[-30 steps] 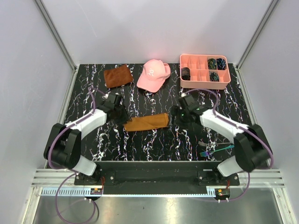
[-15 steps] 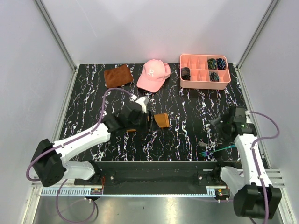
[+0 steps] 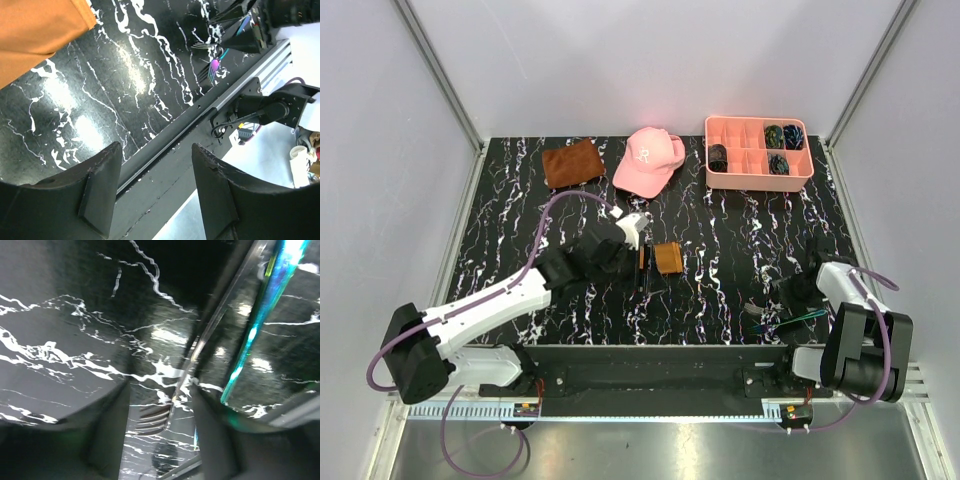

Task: Fold the napkin into a case and place the utensils inside
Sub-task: Pick up the fork from the corner of the board, then pass from the right arm to the left

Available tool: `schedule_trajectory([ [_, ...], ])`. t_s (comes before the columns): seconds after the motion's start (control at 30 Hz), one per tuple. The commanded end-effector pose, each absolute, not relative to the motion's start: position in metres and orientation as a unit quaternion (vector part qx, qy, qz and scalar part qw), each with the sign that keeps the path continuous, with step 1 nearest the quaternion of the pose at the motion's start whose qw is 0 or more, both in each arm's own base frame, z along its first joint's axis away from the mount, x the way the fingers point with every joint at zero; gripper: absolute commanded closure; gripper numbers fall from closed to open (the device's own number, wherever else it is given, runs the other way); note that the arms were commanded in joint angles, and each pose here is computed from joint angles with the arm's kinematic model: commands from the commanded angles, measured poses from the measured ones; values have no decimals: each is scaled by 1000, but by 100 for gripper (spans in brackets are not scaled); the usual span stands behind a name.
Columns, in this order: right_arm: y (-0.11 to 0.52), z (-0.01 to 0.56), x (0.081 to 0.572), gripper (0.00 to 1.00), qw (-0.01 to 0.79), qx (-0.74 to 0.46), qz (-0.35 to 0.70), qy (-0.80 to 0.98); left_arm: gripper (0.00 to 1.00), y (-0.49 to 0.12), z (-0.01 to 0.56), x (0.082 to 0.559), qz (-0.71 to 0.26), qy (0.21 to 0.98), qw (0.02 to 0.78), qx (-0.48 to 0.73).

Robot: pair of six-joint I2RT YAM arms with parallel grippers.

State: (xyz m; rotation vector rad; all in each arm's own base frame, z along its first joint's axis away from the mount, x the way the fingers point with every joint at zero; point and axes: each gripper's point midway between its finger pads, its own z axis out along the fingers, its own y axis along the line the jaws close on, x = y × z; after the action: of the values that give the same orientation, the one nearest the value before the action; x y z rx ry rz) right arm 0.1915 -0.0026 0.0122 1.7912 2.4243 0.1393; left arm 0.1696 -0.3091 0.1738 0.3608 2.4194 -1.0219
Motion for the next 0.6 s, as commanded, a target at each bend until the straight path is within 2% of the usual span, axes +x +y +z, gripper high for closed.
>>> schedule_trajectory([
  [0.0, -5, 4, 212, 53, 80, 608, 65, 788, 39, -322, 201, 177, -397, 866, 264, 154],
  [0.07, -1, 0, 213, 63, 67, 597, 72, 796, 39, -324, 202, 178, -396, 866, 264, 155],
  [0.1, 1, 2, 215, 78, 65, 592, 77, 800, 39, -323, 202, 178, -394, 867, 263, 156],
  [0.2, 22, 21, 235, 91, 101, 538, 129, 827, 38, -320, 205, 185, -400, 868, 257, 145],
  [0.27, 36, 61, 275, 93, 194, 438, 182, 859, 36, -312, 209, 197, -423, 864, 245, 118],
  [0.33, 56, 82, 293, 98, 221, 336, 187, 896, 28, -304, 213, 199, -456, 855, 224, 108],
  [0.37, 56, 107, 309, 99, 249, 260, 178, 916, 26, -296, 220, 216, -470, 846, 236, 87],
  [0.47, 104, 138, 321, 100, 266, 75, 204, 939, 25, -284, 229, 230, -500, 833, 222, 80],
  [0.57, 170, 168, 304, 100, 276, -106, 298, 908, 24, -280, 240, 237, -532, 815, 210, 90],
])
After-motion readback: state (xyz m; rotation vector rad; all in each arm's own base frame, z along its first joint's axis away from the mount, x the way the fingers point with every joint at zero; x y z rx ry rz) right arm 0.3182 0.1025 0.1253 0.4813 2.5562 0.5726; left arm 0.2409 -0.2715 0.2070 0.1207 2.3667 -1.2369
